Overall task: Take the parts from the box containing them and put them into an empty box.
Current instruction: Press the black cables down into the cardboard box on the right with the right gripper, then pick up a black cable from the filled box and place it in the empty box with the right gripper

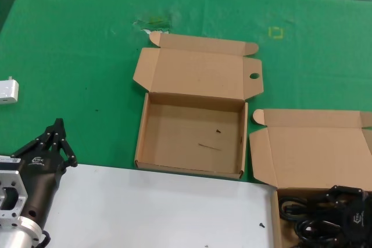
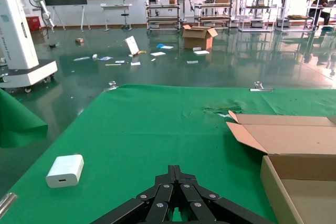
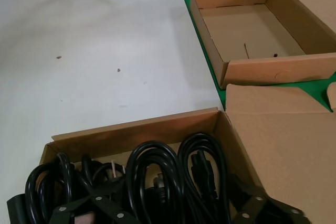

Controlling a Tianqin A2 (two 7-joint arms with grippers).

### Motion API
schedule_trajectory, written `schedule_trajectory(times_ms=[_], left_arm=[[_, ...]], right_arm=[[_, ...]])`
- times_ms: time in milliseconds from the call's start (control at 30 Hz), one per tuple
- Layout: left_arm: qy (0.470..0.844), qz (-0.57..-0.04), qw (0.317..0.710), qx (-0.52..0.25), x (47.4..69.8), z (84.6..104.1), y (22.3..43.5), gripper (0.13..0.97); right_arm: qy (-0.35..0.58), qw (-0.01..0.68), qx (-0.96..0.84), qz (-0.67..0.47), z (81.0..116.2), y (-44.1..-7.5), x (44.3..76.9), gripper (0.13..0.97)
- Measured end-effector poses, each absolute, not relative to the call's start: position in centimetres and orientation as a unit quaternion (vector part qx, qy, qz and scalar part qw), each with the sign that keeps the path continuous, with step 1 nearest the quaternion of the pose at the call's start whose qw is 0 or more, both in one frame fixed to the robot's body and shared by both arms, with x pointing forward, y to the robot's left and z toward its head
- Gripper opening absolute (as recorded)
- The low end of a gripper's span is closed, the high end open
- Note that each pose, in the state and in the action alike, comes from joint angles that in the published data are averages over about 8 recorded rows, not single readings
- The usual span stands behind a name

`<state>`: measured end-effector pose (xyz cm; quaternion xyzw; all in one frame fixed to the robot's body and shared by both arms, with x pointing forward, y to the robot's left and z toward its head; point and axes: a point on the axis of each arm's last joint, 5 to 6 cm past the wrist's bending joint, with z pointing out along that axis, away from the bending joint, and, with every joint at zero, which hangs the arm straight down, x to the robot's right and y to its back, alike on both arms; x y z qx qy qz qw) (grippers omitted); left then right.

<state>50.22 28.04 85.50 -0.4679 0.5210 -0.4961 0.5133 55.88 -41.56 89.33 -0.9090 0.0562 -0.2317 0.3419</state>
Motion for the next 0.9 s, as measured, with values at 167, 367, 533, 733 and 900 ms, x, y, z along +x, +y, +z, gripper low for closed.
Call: schedule_trajectory(times_ms=[167,367,533,733,900], left_arm=[[0.521,-0.496,0.513,-0.468,50.22,85.50,28.04,0.139],[0.521,-0.496,0.513,-0.468,50.22,85.50,28.04,0.139],[0.521,-0.496,0.513,-0.468,50.22,85.50,28.04,0.139],[0.521,-0.496,0.513,-0.468,50.22,85.50,28.04,0.139],[0.521,-0.496,0.513,-0.468,50.22,85.50,28.04,0.139]], right_arm=[[0.056,0.343,-0.909,-0.232,89.29,-41.46,55.93,0.607],[0.056,0.343,-0.908,-0.233,89.33,-41.42,55.95,0.557],[0.057,0.343,-0.908,-0.234,89.41,-41.47,55.92,0.430],[0.057,0.344,-0.907,-0.237,89.59,-41.53,55.90,0.343],[0.058,0.346,-0.906,-0.239,89.78,-41.63,55.86,0.315]])
